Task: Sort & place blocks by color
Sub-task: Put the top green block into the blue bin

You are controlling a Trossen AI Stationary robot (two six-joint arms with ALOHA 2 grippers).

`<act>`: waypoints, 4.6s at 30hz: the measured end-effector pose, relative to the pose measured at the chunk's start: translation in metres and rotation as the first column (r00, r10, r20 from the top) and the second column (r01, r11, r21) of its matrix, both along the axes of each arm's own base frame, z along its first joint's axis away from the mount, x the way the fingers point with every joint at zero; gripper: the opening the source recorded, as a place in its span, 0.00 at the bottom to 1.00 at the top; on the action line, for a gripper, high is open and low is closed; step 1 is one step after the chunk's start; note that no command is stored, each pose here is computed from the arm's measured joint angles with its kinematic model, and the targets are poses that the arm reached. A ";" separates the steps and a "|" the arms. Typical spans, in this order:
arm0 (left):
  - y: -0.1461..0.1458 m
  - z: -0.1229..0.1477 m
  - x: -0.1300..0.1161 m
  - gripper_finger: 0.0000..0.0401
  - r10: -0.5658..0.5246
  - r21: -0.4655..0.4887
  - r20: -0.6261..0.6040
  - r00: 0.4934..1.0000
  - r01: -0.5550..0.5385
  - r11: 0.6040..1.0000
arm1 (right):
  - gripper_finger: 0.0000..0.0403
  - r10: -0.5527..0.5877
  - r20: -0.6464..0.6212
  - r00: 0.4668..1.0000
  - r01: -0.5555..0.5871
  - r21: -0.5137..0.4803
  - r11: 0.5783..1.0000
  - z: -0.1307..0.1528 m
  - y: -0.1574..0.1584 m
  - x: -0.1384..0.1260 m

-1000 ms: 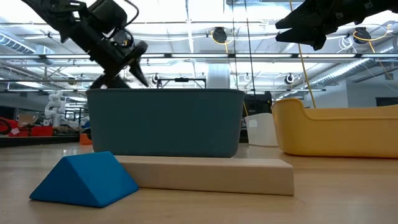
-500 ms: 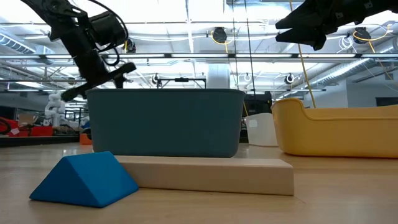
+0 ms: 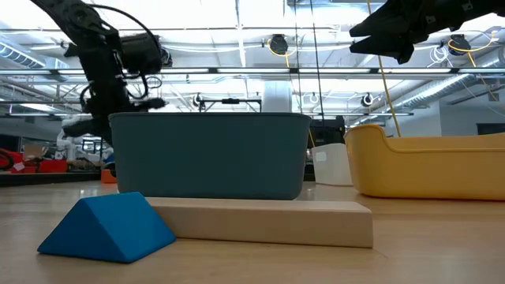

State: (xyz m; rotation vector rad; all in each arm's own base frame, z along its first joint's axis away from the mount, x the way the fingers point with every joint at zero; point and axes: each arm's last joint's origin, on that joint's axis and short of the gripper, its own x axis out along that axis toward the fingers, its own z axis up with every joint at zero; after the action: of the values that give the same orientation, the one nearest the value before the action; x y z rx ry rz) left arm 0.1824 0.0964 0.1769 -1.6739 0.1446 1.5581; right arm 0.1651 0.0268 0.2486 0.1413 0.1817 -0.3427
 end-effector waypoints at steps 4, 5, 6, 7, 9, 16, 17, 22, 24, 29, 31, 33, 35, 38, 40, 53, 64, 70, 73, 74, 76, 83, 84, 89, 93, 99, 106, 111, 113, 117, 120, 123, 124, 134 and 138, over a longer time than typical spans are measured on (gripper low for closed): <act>0.006 -0.007 0.002 0.50 0.032 -0.010 -0.011 0.999 -0.032 0.999 | 0.53 0.000 0.000 1.000 0.000 0.000 1.000 0.000 0.000 0.000; 0.008 -0.008 0.003 0.50 0.036 -0.011 -0.009 0.999 -0.036 0.999 | 0.53 0.000 0.001 1.000 0.000 0.000 1.000 0.000 0.000 0.000; 0.009 -0.008 0.003 0.50 0.041 -0.012 -0.004 0.999 -0.041 0.999 | 0.53 0.000 0.000 1.000 0.000 0.000 1.000 0.000 0.000 0.000; 0.010 -0.009 0.003 0.50 0.047 -0.012 -0.001 0.999 -0.047 0.999 | 0.53 0.000 0.000 1.000 0.000 0.000 1.000 0.000 0.000 0.000; 0.013 -0.010 0.003 0.50 0.063 -0.015 0.004 0.998 -0.063 0.998 | 0.53 0.000 0.000 1.000 0.000 0.000 1.000 0.000 0.000 0.000; 0.025 -0.022 0.002 0.52 0.133 -0.044 -0.024 0.991 -0.134 0.990 | 0.53 0.000 0.000 1.000 0.000 0.000 1.000 0.000 0.000 0.000; 0.027 -0.024 0.003 0.53 0.138 -0.052 -0.021 0.990 -0.139 0.989 | 0.53 0.000 0.000 1.000 0.000 0.000 1.000 0.000 0.000 0.000; 0.035 -0.028 0.004 0.65 0.144 -0.062 0.007 0.990 -0.143 0.988 | 0.53 0.000 0.000 1.000 0.000 0.000 1.000 0.000 0.000 0.000; 0.037 -0.027 0.005 0.71 0.149 -0.052 0.024 0.988 -0.148 0.988 | 0.53 0.000 0.000 1.000 0.000 0.000 1.000 0.000 0.000 0.000; 0.040 -0.027 0.002 0.83 0.200 -0.073 0.040 0.979 -0.197 0.978 | 0.53 0.000 0.000 1.000 0.000 0.000 1.000 0.000 0.000 0.000; 0.041 -0.028 0.000 0.86 0.226 -0.089 0.039 0.973 -0.222 0.971 | 0.53 0.000 0.000 1.000 0.000 0.000 1.000 0.000 0.000 0.000; 0.042 -0.028 -0.001 0.88 0.245 -0.099 0.043 0.969 -0.240 0.966 | 0.53 0.000 0.000 1.000 0.000 0.000 1.000 0.000 0.000 0.000; 0.044 -0.028 -0.002 0.90 0.258 -0.106 0.047 0.965 -0.252 0.962 | 0.53 0.000 0.000 1.000 0.000 0.000 1.000 0.000 0.000 0.000; 0.047 -0.028 -0.005 0.92 0.272 -0.119 0.053 0.961 -0.264 0.957 | 0.53 0.000 0.000 1.000 0.000 0.000 1.000 0.000 0.000 0.000; 0.048 -0.028 -0.005 0.92 0.281 -0.123 0.056 0.958 -0.272 0.954 | 0.53 0.000 0.000 1.000 0.000 0.000 1.000 0.000 0.000 0.000; 0.048 -0.027 -0.003 0.92 0.322 -0.199 0.118 0.939 -0.295 0.935 | 0.53 0.000 0.000 1.000 0.000 0.000 1.000 0.000 0.000 0.000; 0.054 -0.043 -0.001 0.89 0.422 -0.322 0.097 0.901 -0.372 0.870 | 0.53 0.000 0.000 1.000 0.000 0.000 1.000 0.000 0.000 0.000; 0.057 -0.044 -0.005 0.76 0.437 -0.354 0.094 0.895 -0.380 0.855 | 0.53 0.000 0.000 1.000 0.000 0.000 1.000 0.000 0.000 0.000; 0.057 -0.045 -0.006 0.65 0.441 -0.364 0.085 0.894 -0.384 0.849 | 0.53 0.000 0.000 1.000 0.000 0.000 1.000 0.000 0.000 0.000; 0.056 -0.045 -0.006 0.61 0.441 -0.368 0.082 0.894 -0.384 0.847 | 0.53 0.000 0.000 1.000 0.000 0.000 1.000 0.000 0.000 0.000; 0.056 -0.046 -0.007 0.51 0.444 -0.373 0.076 0.893 -0.387 0.843 | 0.53 0.000 0.000 1.000 0.000 0.000 1.000 0.000 0.000 0.000; 0.056 -0.046 -0.005 0.33 0.430 -0.338 0.079 0.899 -0.381 0.860 | 0.53 0.000 0.000 1.000 0.000 0.000 1.000 0.000 0.000 0.000; 0.056 -0.046 -0.004 0.33 0.418 -0.333 0.079 0.905 -0.371 0.867 | 0.53 0.000 0.000 1.000 0.000 0.000 1.000 0.000 0.000 0.000; 0.052 -0.046 0.000 0.33 0.343 -0.302 0.079 0.936 -0.306 0.903 | 0.53 0.000 0.000 1.000 0.000 0.000 1.000 0.000 0.000 0.000; 0.053 -0.045 0.004 0.39 0.142 -0.211 0.067 0.988 -0.125 0.970 | 0.53 0.000 0.000 1.000 0.000 0.000 1.000 0.000 0.000 0.000; 0.056 -0.040 0.008 0.36 -0.124 -0.071 0.033 0.992 0.126 0.990 | 0.53 0.000 0.000 1.000 0.000 0.000 1.000 0.000 0.000 0.000; 0.055 -0.029 0.016 0.34 -0.208 0.071 0.038 0.977 0.205 0.976 | 0.53 0.000 0.000 1.000 0.000 0.000 1.000 0.000 0.000 0.000; 0.059 -0.021 0.018 0.37 -0.263 0.207 -0.052 0.963 0.268 0.941 | 0.53 0.000 -0.001 1.000 0.000 0.000 1.000 0.000 0.000 0.000; 0.059 -0.018 0.019 0.40 -0.298 0.244 -0.075 0.952 0.308 0.920 | 0.53 0.000 0.001 1.000 0.000 0.000 1.000 0.000 0.000 0.000; 0.062 -0.006 0.022 0.41 -0.369 0.348 -0.099 0.924 0.379 0.857 | 0.53 0.000 0.000 1.000 0.000 0.000 1.000 0.000 0.000 0.000; 0.062 0.003 0.022 0.35 -0.436 0.414 -0.163 0.885 0.462 0.784 | 0.53 0.000 0.000 1.000 0.000 0.000 1.000 0.000 0.000 0.000; 0.061 0.012 0.024 0.33 -0.522 0.466 -0.266 0.810 0.582 0.666 | 0.53 0.000 0.000 1.000 0.000 0.000 1.000 0.000 0.000 0.000; 0.059 0.014 0.024 0.33 -0.555 0.472 -0.310 0.772 0.632 0.615 | 0.53 0.000 0.000 1.000 0.000 0.000 1.000 0.000 0.000 0.000; 0.035 0.046 0.026 0.37 -0.671 0.491 -0.598 0.438 0.862 0.125 | 0.53 0.000 0.000 1.000 0.000 0.000 1.000 0.000 0.000 0.000; 0.022 0.056 0.027 0.37 -0.697 0.515 -0.613 0.372 0.857 0.004 | 0.53 0.000 0.000 1.000 0.000 0.000 1.000 0.000 0.000 0.000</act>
State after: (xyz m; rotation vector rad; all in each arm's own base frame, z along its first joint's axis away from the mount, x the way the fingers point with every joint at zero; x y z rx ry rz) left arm 0.2095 0.1182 0.2328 -0.4084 0.3591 0.6028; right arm 0.1652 0.0268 0.2486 0.1411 0.1818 -0.3423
